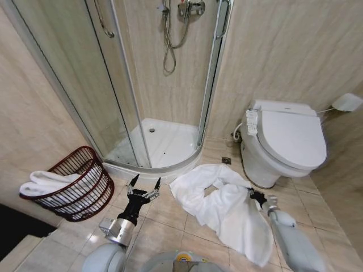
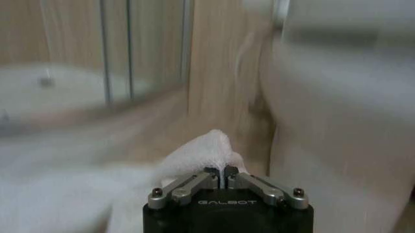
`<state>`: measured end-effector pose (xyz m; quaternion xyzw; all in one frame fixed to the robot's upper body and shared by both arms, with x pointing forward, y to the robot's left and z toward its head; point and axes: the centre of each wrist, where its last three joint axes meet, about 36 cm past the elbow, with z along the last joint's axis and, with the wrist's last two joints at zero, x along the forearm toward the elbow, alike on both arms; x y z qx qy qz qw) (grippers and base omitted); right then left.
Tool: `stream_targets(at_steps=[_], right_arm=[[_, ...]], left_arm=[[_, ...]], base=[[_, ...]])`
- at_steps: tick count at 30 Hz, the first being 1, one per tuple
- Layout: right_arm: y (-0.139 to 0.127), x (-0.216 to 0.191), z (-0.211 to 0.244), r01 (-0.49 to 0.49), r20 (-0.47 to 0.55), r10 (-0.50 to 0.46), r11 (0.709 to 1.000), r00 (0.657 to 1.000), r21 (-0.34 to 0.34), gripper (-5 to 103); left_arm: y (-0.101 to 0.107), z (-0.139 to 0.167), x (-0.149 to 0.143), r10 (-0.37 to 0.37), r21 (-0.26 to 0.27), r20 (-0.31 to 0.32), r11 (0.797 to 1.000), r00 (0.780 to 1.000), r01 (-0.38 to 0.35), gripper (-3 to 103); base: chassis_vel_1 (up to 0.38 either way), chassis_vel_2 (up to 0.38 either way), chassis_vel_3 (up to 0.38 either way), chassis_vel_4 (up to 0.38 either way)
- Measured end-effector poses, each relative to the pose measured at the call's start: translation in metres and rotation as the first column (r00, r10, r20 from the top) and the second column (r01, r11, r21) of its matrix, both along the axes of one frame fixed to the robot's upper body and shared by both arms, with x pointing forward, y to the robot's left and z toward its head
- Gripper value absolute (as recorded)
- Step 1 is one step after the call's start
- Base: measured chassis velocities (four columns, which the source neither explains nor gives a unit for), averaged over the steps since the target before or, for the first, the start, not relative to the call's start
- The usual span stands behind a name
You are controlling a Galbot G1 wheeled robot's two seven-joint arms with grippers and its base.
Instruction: Discard the used towel into the hamper.
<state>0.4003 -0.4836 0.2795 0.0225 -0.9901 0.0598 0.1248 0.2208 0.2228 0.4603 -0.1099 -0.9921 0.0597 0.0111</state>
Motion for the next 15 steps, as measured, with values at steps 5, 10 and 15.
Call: stream_targets(at_steps=[5,10,15], right_arm=[[0.031,-0.033,0.054,-0.025,0.162,0.024,1.0,0.987,0.006,3],[0.058,-0.048,0.105,-0.058,0.322,0.059,0.998,0.945,-0.014,3],[0.087,-0.057,0.165,-0.069,0.459,0.071,0.997,0.886,-0.021,3]], left_arm=[[0.0,0.0,0.0,0.0,0.0,0.0,1.0,1.0,0.0,100],[0.0,0.0,0.0,0.0,0.0,0.0,1.0,1.0,0.0,100],[0.0,0.0,0.0,0.0,0.0,0.0,1.0,1.0,0.0,100]], base=[[0.0,0.0,0.0,0.0],[0.0,0.0,0.0,0.0],[0.0,0.0,0.0,0.0]])
